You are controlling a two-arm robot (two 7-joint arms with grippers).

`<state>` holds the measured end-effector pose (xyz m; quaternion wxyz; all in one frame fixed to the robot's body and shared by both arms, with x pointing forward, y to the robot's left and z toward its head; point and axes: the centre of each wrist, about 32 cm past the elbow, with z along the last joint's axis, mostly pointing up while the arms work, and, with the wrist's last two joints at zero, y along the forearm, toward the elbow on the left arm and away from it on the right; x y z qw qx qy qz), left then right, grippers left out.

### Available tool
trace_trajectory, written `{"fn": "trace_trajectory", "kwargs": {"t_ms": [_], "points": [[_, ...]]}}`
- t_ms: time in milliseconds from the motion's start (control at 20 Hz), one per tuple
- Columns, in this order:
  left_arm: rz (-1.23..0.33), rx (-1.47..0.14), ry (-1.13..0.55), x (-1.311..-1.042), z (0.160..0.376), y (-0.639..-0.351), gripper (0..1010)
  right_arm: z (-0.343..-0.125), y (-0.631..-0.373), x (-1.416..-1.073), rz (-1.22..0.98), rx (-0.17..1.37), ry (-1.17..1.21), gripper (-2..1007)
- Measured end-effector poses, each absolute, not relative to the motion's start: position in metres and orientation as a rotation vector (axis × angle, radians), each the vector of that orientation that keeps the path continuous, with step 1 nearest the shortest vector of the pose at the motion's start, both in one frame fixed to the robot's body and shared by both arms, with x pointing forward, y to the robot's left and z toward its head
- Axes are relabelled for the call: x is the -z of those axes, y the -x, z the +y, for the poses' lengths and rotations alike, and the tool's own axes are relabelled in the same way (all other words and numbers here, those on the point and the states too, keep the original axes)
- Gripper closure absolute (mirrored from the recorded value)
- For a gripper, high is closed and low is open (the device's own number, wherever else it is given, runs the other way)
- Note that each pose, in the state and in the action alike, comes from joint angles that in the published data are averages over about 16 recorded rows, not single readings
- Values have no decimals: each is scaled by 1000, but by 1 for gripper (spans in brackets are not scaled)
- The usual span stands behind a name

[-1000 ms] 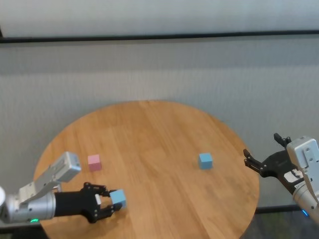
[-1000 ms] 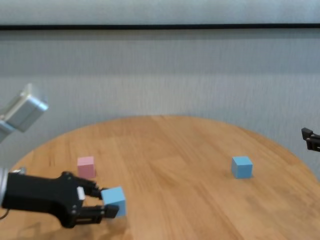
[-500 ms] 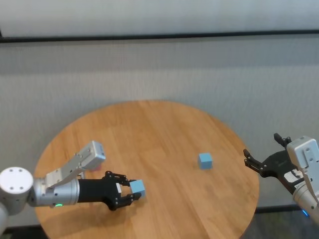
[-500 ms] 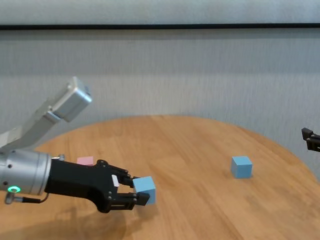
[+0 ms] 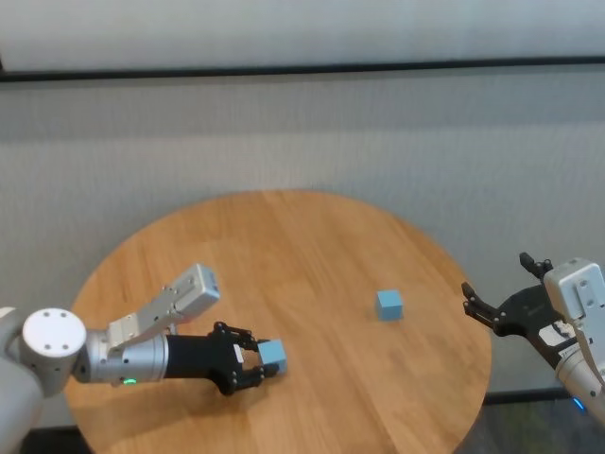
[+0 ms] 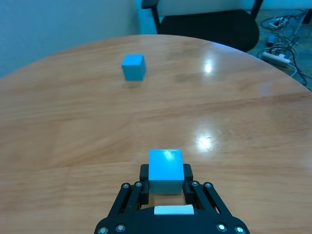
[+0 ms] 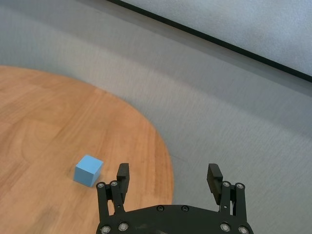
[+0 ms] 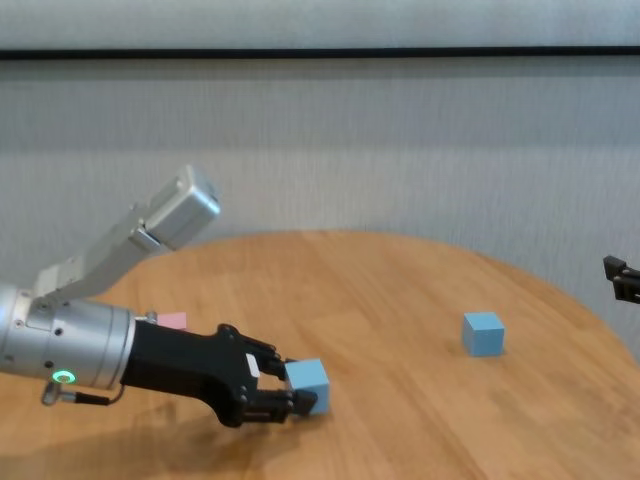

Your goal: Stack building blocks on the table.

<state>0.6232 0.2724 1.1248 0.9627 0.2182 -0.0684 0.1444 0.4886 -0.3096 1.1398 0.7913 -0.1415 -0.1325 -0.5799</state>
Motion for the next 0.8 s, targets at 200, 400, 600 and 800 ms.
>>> {"fn": "trace_trajectory", "kwargs": {"t_ms": [200,400,600,800], "points": [[-144,-276,-445,-1124,269,-625,614,-310,-489,-1140,-285,1248,304,1],[-148,-265,-446,-1123,267,-626,607,-310,-489,-1140,-285,1248,304,1],[-150,-263,-445,-1123,267,-626,566,-310,-489,-1140,-285,1248,304,1],[-149,-263,-440,-1123,267,-625,491,-310,-489,-1140,-285,1248,304,1]]}}
